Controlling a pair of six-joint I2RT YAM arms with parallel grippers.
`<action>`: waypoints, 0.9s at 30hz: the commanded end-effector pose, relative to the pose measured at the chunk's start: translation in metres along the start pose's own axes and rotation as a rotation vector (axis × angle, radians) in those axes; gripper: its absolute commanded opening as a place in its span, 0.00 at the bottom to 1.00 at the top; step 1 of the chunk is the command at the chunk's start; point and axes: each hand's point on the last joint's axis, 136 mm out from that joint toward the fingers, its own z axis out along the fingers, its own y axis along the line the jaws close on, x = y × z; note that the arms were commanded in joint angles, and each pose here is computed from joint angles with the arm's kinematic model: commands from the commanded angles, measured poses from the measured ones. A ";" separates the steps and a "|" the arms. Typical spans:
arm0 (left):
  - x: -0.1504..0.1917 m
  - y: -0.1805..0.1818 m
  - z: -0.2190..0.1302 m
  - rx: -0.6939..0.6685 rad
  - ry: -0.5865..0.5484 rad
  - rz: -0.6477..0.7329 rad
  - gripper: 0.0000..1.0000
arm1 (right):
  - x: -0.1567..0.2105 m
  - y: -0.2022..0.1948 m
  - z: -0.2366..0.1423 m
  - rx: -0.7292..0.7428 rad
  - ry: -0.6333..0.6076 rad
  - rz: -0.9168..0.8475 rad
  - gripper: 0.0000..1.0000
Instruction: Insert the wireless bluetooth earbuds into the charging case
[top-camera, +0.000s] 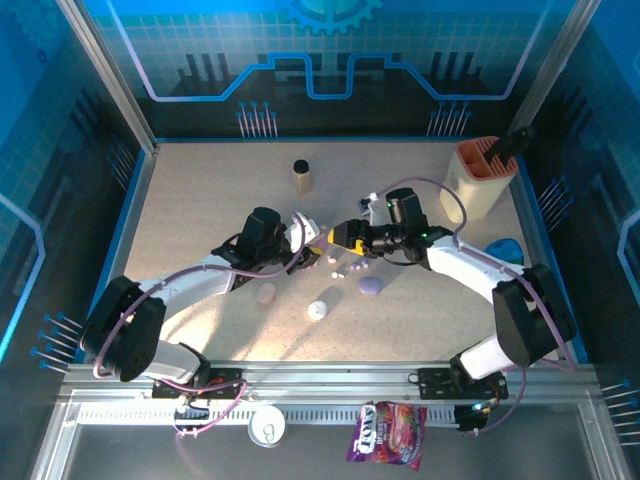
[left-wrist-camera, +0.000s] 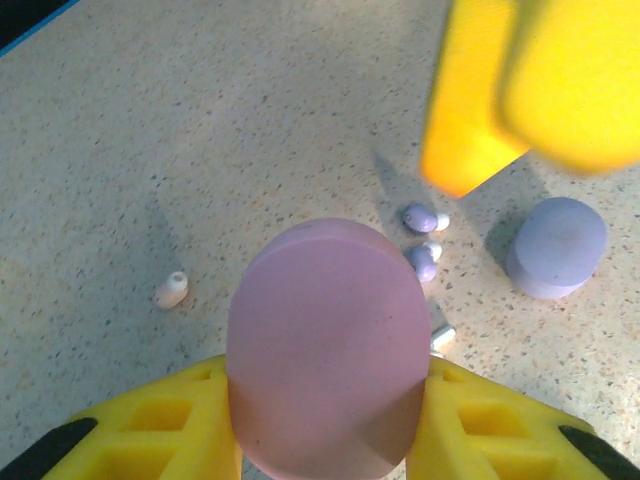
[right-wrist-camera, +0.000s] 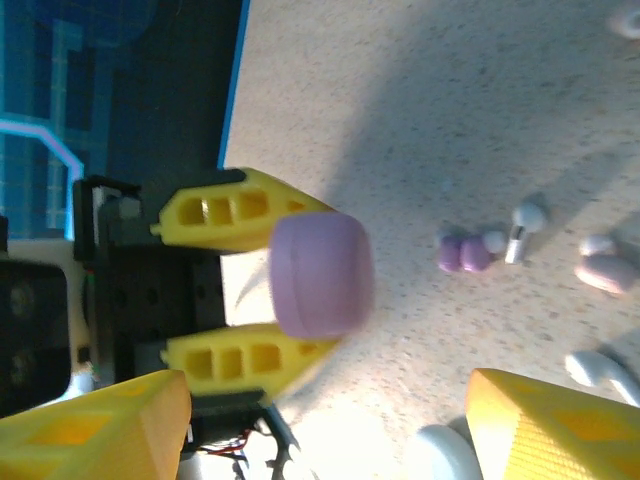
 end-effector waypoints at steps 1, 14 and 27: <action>-0.021 -0.012 -0.004 0.036 -0.080 0.089 0.36 | 0.001 0.019 0.012 -0.058 0.053 -0.023 0.68; -0.026 -0.017 -0.008 0.041 -0.097 0.092 0.36 | 0.004 0.009 0.024 -0.035 0.085 0.000 0.34; -0.060 -0.017 -0.035 -0.020 -0.374 0.042 0.86 | -0.015 0.034 -0.018 -0.136 -0.038 -0.003 0.18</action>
